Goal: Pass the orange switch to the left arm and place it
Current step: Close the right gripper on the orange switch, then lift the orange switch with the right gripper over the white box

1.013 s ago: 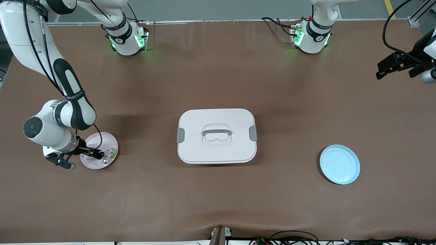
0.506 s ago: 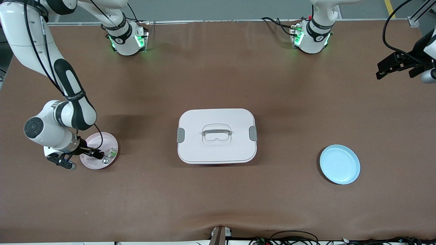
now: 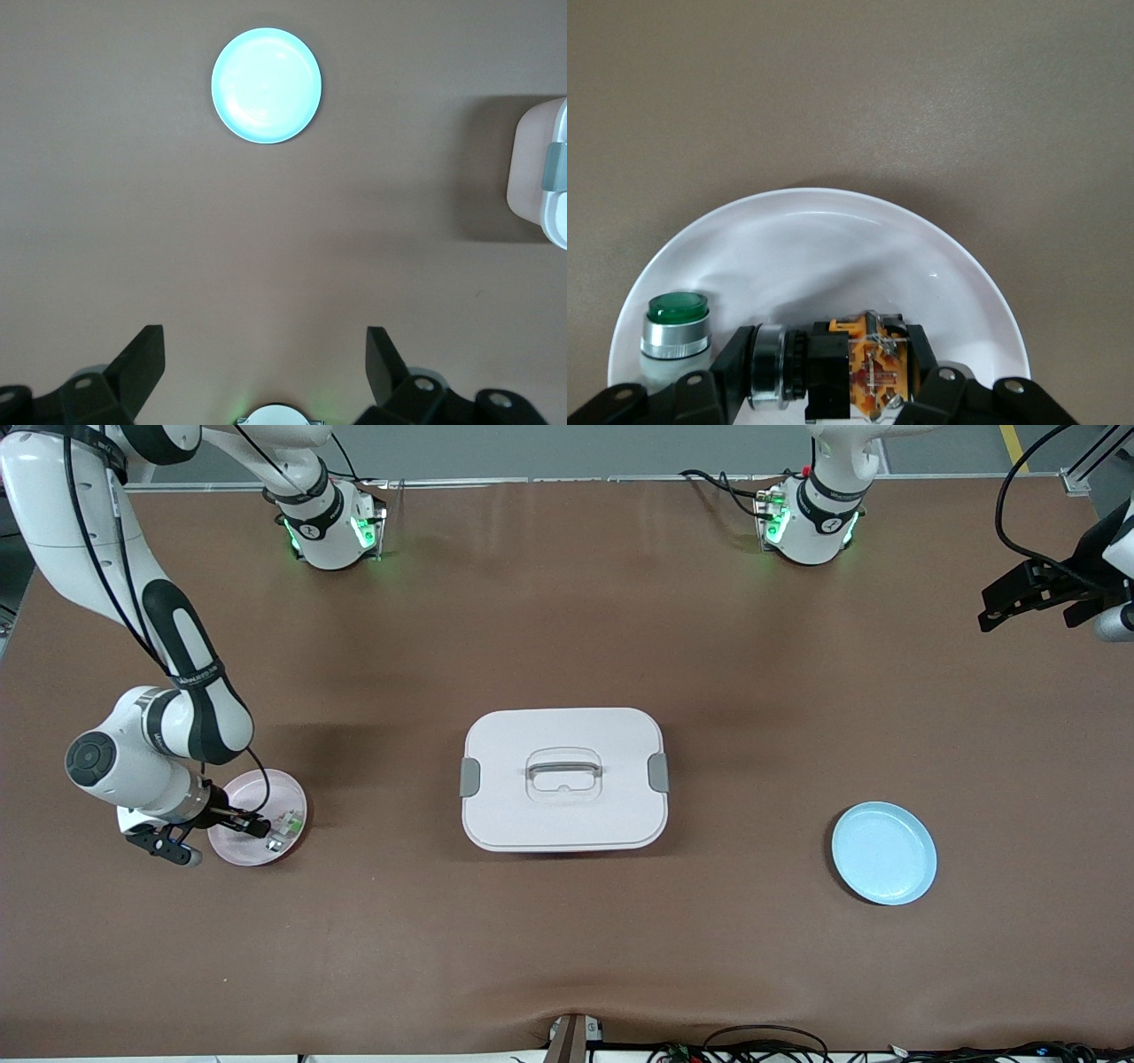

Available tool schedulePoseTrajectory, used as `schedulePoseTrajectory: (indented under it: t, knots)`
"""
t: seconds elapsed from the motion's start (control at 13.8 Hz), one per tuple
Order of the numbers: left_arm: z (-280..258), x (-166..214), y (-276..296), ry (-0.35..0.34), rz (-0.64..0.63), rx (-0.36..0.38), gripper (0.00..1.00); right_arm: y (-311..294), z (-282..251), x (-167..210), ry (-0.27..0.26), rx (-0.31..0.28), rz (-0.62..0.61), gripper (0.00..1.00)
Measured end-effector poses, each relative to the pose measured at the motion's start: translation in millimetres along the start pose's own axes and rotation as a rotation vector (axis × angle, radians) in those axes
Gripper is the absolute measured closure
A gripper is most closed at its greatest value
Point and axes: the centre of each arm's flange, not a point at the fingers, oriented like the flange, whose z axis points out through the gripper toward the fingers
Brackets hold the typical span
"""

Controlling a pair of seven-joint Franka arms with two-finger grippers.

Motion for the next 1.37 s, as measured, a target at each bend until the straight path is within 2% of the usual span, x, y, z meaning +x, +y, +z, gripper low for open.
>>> schedulePoseTrajectory:
  t: [0.14, 0.43, 0.58, 0.72, 1.01, 1.37]
  knots:
    - [0.0, 0.0, 0.0, 0.0, 0.0, 0.0, 0.0, -0.4, -0.3, -1.1, -0.029, 0.002, 0.012, 0.28]
    - [0.2, 0.2, -0.1, 0.0, 0.0, 0.0, 0.0, -11.9, -29.7, 3.6, -0.22, 0.06, 0.119, 0.28]
    - [0.4, 0.3, -0.1, -0.001, 0.0, 0.0, 0.0, -26.3, -71.2, 12.1, -0.311, 0.06, 0.196, 0.28]
    - [0.4, 0.3, -0.1, -0.001, 0.0, 0.0, 0.0, -50.1, -116.6, 14.3, -0.371, 0.057, 0.282, 0.28]
    - [0.6, 0.5, -0.3, -0.001, -0.001, 0.0, 0.0, -126.6, -175.1, -13.4, -0.434, 0.093, 0.471, 0.28]
    - [0.5, 0.5, -0.4, -0.001, -0.001, 0.0, 0.0, -244.6, -222.6, -73.9, -0.489, 0.094, 0.699, 0.28]
